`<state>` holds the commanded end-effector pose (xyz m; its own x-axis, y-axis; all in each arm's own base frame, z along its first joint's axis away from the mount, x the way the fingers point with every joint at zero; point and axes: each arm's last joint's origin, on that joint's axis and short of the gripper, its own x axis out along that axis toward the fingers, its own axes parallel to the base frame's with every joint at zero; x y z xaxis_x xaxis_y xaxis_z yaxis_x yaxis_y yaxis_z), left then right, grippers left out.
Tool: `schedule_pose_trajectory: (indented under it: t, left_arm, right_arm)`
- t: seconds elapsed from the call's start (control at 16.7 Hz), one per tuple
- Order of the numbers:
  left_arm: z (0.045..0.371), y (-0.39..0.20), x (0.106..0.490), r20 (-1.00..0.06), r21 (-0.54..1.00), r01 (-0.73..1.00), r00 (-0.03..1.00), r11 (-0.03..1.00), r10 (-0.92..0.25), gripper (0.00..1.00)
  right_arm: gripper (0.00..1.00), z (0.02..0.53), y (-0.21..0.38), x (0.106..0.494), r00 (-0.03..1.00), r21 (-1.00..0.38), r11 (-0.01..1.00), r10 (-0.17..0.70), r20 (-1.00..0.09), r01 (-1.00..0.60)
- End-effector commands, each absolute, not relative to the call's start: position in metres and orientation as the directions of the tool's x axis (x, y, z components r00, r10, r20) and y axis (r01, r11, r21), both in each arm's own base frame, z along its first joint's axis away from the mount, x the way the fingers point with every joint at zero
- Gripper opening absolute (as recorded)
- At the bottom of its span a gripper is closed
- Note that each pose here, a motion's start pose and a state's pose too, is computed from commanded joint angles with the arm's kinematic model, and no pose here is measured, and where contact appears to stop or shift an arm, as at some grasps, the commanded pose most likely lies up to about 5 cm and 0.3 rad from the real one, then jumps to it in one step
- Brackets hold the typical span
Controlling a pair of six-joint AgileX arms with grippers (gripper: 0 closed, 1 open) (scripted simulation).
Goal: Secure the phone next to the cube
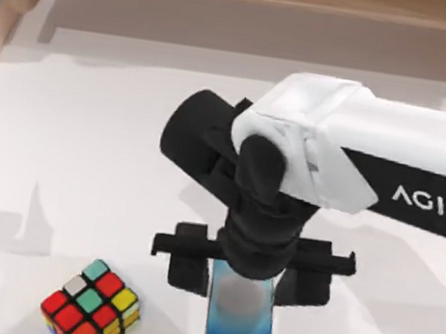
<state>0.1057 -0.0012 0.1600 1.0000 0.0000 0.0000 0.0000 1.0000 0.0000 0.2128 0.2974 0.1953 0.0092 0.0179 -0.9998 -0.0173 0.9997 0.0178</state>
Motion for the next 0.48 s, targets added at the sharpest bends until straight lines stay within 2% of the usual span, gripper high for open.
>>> schedule_pose_trajectory:
  t: [0.48]
  left_arm:
    - [0.160, -0.001, 0.106, 0.000, 0.000, 0.000, 1.000, 1.000, 0.000, 1.00]
  right_arm:
    - [0.00, 0.192, 0.304, 0.197, 0.016, -0.002, 1.000, -0.003, -1.000, 0.010]
